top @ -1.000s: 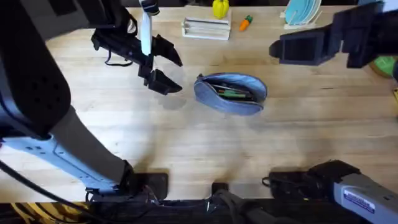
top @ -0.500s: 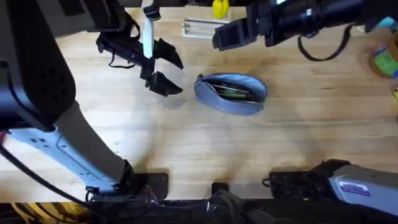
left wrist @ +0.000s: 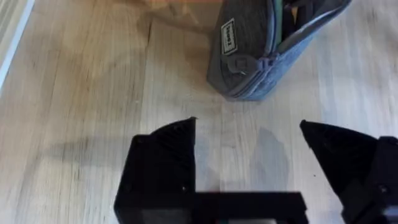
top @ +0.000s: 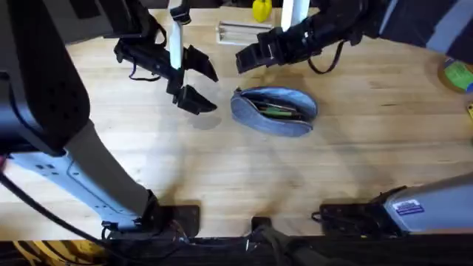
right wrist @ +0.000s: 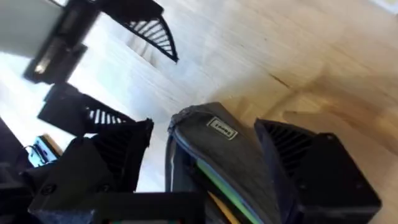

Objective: Unzip the bag, pick up the pens from the table one at a time and place them inside, then zip the bag closed.

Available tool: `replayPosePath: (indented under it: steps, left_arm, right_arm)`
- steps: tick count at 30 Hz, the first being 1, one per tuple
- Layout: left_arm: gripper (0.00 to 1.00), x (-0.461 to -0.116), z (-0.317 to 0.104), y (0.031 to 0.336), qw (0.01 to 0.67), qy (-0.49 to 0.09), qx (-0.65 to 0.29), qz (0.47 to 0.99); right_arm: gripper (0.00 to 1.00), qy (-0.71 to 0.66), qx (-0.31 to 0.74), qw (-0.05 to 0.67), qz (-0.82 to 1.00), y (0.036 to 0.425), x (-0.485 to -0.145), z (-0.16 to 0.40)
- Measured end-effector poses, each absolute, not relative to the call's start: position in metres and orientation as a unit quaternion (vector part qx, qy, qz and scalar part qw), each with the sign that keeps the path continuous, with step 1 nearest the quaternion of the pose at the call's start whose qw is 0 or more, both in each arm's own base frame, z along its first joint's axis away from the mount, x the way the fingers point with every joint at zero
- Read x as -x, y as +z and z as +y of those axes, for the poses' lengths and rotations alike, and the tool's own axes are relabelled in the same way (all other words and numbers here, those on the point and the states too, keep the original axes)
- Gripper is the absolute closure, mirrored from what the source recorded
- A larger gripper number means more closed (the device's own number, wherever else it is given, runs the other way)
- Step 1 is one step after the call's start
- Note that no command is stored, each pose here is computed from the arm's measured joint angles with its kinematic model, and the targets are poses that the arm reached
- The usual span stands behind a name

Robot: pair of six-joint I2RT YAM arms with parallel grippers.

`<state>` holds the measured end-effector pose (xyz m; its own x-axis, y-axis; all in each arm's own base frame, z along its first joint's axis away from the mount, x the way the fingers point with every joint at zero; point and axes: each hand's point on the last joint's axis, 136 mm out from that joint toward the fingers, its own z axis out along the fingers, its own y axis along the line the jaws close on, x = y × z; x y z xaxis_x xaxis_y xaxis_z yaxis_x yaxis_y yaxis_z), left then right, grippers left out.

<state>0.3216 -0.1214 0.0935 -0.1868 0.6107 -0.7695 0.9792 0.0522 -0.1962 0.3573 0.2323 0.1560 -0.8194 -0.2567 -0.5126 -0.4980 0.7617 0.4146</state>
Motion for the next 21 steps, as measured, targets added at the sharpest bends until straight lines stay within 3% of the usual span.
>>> replayPosePath:
  steps: [14, 21]
  left_arm:
    - [0.007, -0.326, -0.121, 0.092, 0.260, -0.354, -0.591, 0.677]
    - [0.007, -0.326, -0.121, 0.092, 0.261, -0.354, -0.591, 0.676]
  right_arm:
    - [0.004, 0.277, 0.202, 0.170, 0.924, 0.105, -0.361, 0.253]
    - [0.004, 0.303, 0.219, 0.148, 0.916, 0.101, -0.347, 0.270]
